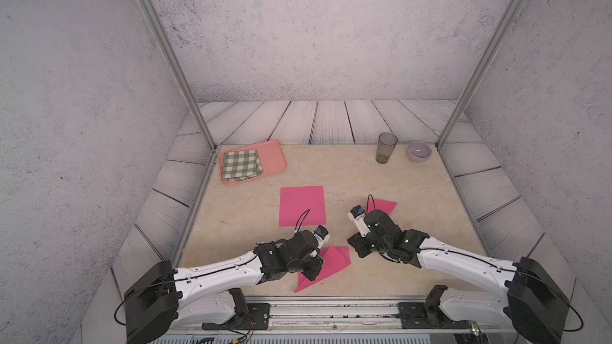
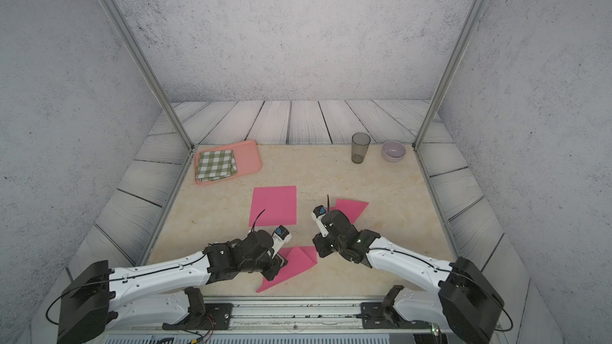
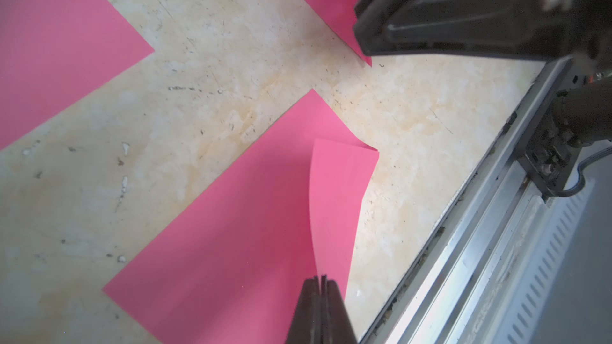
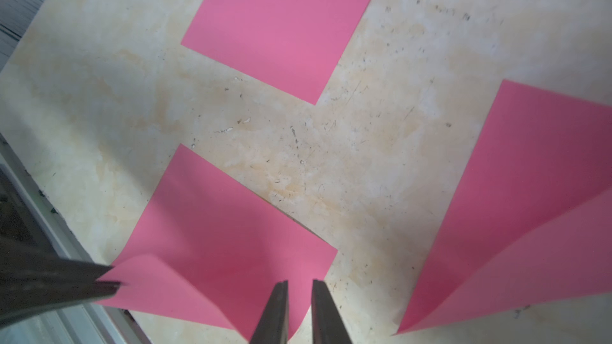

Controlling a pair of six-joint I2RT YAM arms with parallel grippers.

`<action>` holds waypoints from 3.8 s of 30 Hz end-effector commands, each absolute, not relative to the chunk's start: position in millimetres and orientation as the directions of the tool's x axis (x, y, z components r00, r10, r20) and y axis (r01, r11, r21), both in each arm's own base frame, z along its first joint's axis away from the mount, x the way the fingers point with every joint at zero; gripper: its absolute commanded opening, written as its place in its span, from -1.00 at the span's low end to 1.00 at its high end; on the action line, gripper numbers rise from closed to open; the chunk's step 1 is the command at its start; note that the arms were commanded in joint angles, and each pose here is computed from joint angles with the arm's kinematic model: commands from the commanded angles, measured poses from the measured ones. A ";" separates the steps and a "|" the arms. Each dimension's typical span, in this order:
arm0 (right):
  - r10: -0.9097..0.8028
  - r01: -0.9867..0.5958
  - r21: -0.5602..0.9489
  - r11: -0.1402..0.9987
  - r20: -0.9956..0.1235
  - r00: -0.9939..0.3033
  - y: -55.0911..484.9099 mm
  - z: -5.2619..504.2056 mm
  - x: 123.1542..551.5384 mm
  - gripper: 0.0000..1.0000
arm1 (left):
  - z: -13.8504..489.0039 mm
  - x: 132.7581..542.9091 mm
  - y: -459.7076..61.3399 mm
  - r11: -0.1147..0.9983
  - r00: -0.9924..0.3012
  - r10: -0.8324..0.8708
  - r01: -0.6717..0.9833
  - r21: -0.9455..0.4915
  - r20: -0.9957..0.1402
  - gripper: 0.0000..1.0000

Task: Fold the square paper diagonally
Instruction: Fold the paper at the center of the board.

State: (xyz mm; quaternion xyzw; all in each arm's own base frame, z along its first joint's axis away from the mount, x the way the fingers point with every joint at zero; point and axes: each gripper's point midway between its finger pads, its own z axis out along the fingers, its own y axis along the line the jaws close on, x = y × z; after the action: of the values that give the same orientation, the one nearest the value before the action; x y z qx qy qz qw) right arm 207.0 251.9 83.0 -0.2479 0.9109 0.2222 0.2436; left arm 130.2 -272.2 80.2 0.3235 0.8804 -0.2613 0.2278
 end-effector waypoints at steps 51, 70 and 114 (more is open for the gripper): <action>-0.175 -0.352 0.379 0.856 -0.428 -0.887 237.3 51.3 196.8 -0.82 | 56.2 147.2 -255.7 0.754 -0.708 0.455 0.629 -0.189 -0.540 -1.00; -0.581 -0.651 0.413 0.636 -0.299 -0.757 292.2 59.8 197.0 -0.80 | 82.8 134.8 -252.7 0.698 -0.658 0.477 0.687 -0.204 -0.583 -1.00; -0.620 -0.676 0.407 0.615 -0.280 -0.733 326.1 -1.8 216.6 -0.90 | 81.9 140.7 -240.0 0.753 -0.655 0.465 0.646 -0.123 -0.595 -1.00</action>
State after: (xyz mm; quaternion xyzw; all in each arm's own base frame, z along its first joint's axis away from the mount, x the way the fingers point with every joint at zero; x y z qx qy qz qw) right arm 213.0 358.4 17.9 -0.4083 0.8595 0.2996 0.0697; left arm 136.0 -246.3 83.2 0.3263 0.8852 -0.1875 0.2736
